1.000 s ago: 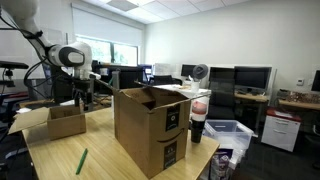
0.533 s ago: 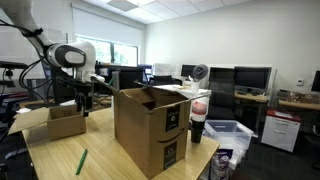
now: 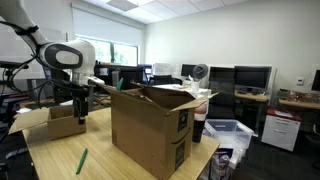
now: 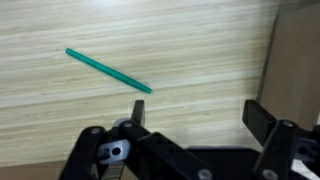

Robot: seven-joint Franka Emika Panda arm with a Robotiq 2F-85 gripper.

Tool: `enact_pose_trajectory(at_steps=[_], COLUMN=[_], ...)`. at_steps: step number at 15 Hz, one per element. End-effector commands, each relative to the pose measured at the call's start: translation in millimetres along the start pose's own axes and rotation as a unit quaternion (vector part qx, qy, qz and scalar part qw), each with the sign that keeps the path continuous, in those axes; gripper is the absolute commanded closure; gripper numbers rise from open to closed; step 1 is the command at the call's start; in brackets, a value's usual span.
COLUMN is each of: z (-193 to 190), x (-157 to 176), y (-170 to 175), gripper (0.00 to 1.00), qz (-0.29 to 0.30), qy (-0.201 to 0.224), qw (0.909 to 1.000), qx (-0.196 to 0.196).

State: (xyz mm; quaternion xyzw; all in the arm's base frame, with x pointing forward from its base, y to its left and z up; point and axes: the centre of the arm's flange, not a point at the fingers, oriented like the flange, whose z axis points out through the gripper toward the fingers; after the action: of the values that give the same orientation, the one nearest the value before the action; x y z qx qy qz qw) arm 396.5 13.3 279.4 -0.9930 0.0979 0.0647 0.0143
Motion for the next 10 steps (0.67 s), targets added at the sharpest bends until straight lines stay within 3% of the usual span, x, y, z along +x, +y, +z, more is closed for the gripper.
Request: enact_pose_trajectory(at_steps=[1, 6, 10], z=[0, -4, -10], x=[-29, -49, -61], y=[28, 24, 22], gripper=[0.0, 0.0, 0.0], qz=[-0.04, -0.112, -0.162], qy=[-0.012, -0.018, -0.026], qw=[0.9989, 0.9918, 0.9844], qx=[0.023, 0.059, 0.063])
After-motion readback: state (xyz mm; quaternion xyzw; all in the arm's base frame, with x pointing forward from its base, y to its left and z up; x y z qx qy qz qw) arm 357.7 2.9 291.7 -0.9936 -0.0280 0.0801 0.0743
